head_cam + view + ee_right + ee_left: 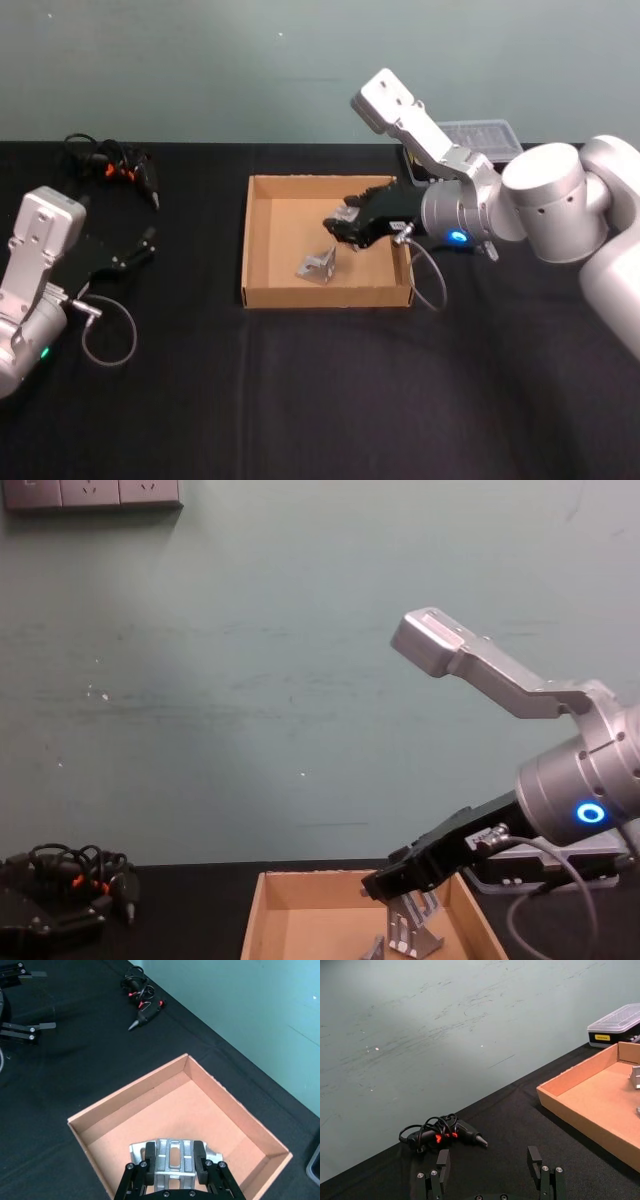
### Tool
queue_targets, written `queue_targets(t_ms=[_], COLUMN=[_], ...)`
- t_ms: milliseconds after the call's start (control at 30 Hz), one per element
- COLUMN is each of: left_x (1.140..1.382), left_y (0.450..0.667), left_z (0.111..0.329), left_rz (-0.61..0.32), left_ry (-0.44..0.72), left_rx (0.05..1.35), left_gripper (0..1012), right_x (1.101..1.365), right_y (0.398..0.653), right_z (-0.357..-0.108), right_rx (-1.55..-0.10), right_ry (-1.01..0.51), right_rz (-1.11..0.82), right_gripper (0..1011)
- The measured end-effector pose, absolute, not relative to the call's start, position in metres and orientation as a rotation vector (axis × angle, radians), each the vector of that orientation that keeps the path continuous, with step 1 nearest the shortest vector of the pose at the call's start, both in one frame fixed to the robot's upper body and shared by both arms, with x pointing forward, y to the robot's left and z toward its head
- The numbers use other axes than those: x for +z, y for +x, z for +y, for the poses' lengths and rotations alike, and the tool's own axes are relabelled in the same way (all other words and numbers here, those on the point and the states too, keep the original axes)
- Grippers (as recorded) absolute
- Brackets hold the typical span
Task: Use one hand to pick up the angle iron from the table and place it into the box.
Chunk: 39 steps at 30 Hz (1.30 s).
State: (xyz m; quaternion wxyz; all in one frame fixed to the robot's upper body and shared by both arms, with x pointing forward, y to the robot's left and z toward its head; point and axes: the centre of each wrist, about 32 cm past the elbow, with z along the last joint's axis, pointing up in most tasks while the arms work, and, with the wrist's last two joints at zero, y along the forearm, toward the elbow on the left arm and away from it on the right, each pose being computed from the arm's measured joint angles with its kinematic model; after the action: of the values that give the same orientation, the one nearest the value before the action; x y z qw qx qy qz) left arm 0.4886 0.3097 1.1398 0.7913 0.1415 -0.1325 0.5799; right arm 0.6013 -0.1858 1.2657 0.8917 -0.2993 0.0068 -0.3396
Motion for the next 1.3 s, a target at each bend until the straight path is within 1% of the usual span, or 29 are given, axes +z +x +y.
queue_targets(t_ms=[467, 667, 1067, 1300], left_x=[1.14, 1.14, 1.14, 1.14], left_y=[0.489, 0.489, 0.489, 0.489], left_z=[0.31, 0.31, 0.31, 0.31], left_rz=[-0.285, -0.285, -0.285, -0.285], left_ry=[0.304, 0.304, 0.304, 0.304], left_rx=[1.248, 1.248, 1.248, 1.248], left_gripper=[1011, 1011, 1011, 1011], right_x=[1.257, 1.249, 1.243, 1.24], right_y=[0.628, 0.64, 0.652, 0.654], right_z=[-0.168, -0.16, -0.152, -0.151], right_rx=[-0.688, -0.678, -0.672, -0.669], right_ry=[-0.636, -0.635, -0.628, -0.632], right_rz=[-0.01, 0.0, 0.0, 0.009], right_gripper=[462, 462, 461, 462])
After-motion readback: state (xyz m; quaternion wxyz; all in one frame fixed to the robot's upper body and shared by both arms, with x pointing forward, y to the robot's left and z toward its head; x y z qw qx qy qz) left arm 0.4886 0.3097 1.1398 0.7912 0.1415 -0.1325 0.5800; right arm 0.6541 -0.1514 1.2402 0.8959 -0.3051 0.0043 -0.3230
